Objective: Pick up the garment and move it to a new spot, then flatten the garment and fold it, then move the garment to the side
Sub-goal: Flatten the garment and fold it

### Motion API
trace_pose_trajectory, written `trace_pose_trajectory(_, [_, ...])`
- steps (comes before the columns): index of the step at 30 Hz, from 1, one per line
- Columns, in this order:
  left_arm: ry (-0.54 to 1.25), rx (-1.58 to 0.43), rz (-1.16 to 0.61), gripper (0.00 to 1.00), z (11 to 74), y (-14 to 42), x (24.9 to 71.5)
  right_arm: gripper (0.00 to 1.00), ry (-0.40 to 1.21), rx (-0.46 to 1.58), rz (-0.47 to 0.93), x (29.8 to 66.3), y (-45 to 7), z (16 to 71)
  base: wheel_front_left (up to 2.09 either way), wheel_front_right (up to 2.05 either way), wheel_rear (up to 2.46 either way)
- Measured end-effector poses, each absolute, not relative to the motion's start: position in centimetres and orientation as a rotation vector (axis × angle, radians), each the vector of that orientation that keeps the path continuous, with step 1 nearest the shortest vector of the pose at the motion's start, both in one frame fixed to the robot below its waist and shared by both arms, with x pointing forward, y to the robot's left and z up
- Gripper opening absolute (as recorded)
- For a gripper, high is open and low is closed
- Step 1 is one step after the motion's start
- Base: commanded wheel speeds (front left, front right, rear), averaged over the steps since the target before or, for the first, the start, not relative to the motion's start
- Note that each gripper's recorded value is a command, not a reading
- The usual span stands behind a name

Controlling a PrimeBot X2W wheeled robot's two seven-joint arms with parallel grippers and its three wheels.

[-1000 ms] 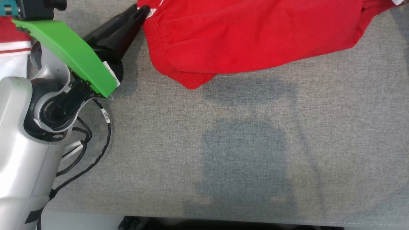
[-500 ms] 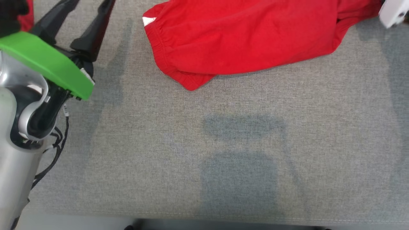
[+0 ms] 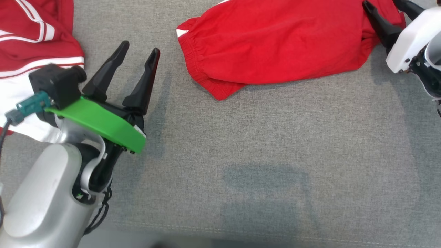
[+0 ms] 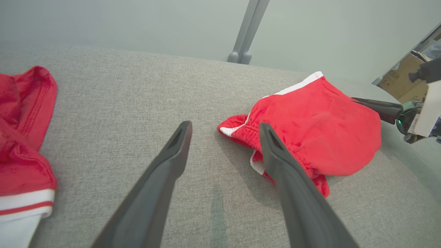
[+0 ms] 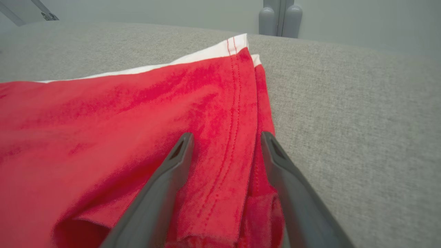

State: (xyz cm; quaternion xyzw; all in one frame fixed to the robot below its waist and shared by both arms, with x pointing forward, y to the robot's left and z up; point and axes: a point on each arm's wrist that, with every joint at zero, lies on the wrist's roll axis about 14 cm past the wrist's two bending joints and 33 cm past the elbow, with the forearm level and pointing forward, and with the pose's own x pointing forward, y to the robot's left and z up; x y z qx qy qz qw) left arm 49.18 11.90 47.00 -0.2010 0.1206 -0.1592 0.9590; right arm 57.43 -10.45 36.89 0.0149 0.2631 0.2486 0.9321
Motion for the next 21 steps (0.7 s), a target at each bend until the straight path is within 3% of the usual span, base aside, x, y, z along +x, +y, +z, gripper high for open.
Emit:
trace_pose_trajectory(13, [0.186,-0.369,-0.222,1.00,46.6,13.4,45.6,1.00,0.628,0.001,0.447,55.2,-13.3,36.2,0.00,0.00,0.00])
trace_pose_trajectory(21, [0.164,-0.368,-0.180,1.00,46.9,14.4,44.6,1.00,0.691,0.073,0.441,55.1,-12.5,35.3,0.00,0.00,0.00])
